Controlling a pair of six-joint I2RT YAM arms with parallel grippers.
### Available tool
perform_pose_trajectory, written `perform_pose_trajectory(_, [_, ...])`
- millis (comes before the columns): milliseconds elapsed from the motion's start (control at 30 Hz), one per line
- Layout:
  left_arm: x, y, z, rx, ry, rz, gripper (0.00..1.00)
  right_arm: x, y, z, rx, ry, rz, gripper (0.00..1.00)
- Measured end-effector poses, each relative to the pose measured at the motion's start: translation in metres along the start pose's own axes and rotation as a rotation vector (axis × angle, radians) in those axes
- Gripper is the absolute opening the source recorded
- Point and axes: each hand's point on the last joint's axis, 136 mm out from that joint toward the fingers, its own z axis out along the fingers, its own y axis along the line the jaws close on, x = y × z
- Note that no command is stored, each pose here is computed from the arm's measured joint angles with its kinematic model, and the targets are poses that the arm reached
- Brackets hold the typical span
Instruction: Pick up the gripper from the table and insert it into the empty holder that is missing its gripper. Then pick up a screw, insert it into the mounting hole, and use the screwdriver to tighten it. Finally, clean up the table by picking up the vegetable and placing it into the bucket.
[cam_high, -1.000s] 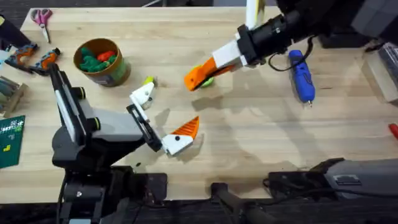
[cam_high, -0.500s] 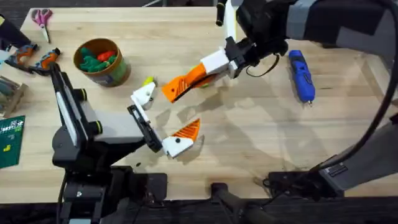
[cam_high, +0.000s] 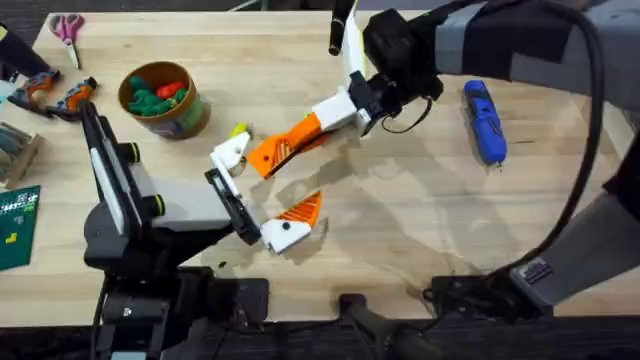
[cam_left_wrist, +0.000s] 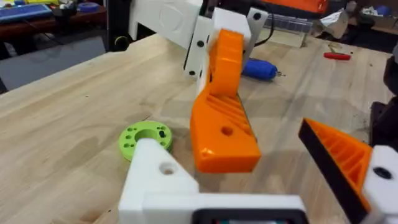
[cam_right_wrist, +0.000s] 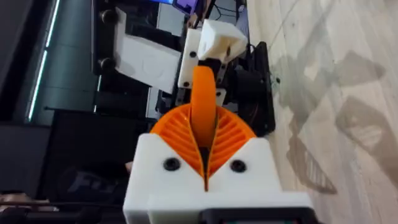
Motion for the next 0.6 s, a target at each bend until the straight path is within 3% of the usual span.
perform_pose_trajectory(367, [0.0,0.0,0.0,0.0,0.0,0.0,0.985,-0.002,0.0,0.001,-0.003,-0.001,-0.011,0.011])
perform_pose_trajectory(600, [0.0,0.0,0.0,0.0,0.0,0.0,0.985,-0.005,-0.018,0.003,-0.004,0.0,0.037,0.011])
